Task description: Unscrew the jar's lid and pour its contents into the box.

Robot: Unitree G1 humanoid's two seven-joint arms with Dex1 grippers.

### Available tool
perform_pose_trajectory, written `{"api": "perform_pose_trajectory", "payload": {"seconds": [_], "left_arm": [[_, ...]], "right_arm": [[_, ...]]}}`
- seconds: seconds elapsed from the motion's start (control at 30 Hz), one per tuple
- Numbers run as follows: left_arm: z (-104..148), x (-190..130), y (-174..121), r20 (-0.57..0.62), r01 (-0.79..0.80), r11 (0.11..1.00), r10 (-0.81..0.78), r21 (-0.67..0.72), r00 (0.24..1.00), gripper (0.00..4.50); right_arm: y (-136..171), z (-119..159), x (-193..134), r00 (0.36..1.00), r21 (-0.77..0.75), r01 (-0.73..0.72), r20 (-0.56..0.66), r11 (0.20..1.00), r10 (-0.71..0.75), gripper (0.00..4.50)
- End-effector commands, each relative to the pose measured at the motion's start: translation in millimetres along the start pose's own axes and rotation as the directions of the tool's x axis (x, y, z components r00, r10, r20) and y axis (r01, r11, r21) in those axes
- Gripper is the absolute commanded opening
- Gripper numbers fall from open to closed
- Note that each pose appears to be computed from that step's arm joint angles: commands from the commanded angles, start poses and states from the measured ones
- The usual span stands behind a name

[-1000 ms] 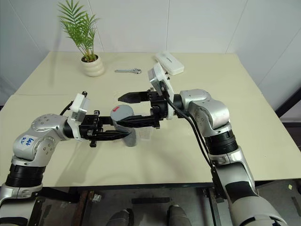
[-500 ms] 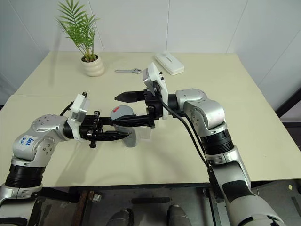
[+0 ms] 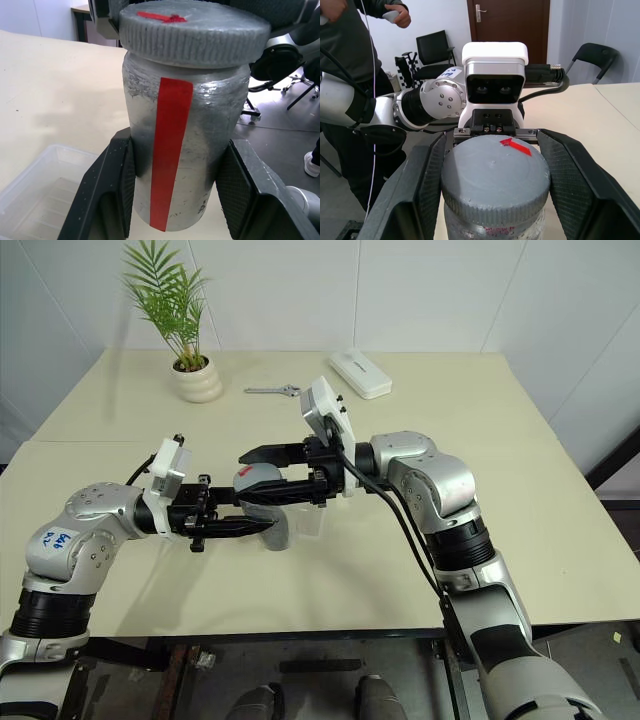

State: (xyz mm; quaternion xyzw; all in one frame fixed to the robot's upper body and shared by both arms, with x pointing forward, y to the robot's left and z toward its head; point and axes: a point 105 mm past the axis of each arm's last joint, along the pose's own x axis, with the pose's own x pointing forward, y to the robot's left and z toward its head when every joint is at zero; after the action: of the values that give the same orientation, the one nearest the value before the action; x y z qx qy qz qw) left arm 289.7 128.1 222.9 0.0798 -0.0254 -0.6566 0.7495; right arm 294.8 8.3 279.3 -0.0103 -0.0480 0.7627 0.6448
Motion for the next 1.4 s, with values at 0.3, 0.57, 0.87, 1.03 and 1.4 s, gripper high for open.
{"api": "perform_pose_trajectory", "payload": {"seconds": [0.3, 0.57, 0.87, 1.03, 1.4], "left_arm": [[5.0, -0.3, -7.1, -0.013, 0.029, 0.999, -0.028, 0.032, 1.000, 1.87], [6.6, -10.7, -1.4, -0.007, -0.018, 0.999, 0.019, 0.030, 1.000, 1.87], [13.9, -10.1, 9.0, 0.031, -0.046, 0.999, 0.046, 0.013, 0.998, 1.87], [16.1, -10.8, 11.9, 0.039, -0.059, 0.998, 0.060, -0.021, 0.997, 1.87], [19.6, -13.0, 17.1, 0.043, -0.062, 0.998, 0.062, -0.007, 0.997, 1.87]], "right_arm": [[-2.8, 54.8, -27.4, 0.967, 0.039, 0.114, 0.223, 0.993, -0.120, 2.55], [-60.4, -8.2, -125.1, 0.776, -0.075, 0.629, 0.125, 0.774, -0.618, 2.55], [-76.4, -120.6, -208.1, 0.499, -0.099, 0.859, -0.051, 0.502, -0.865, 2.55], [-70.6, -134.9, -224.2, 0.436, -0.079, 0.896, -0.026, 0.436, -0.900, 2.55], [-48.2, -94.6, -220.4, 0.538, -0.104, 0.841, 0.062, 0.531, -0.841, 4.47]]}}
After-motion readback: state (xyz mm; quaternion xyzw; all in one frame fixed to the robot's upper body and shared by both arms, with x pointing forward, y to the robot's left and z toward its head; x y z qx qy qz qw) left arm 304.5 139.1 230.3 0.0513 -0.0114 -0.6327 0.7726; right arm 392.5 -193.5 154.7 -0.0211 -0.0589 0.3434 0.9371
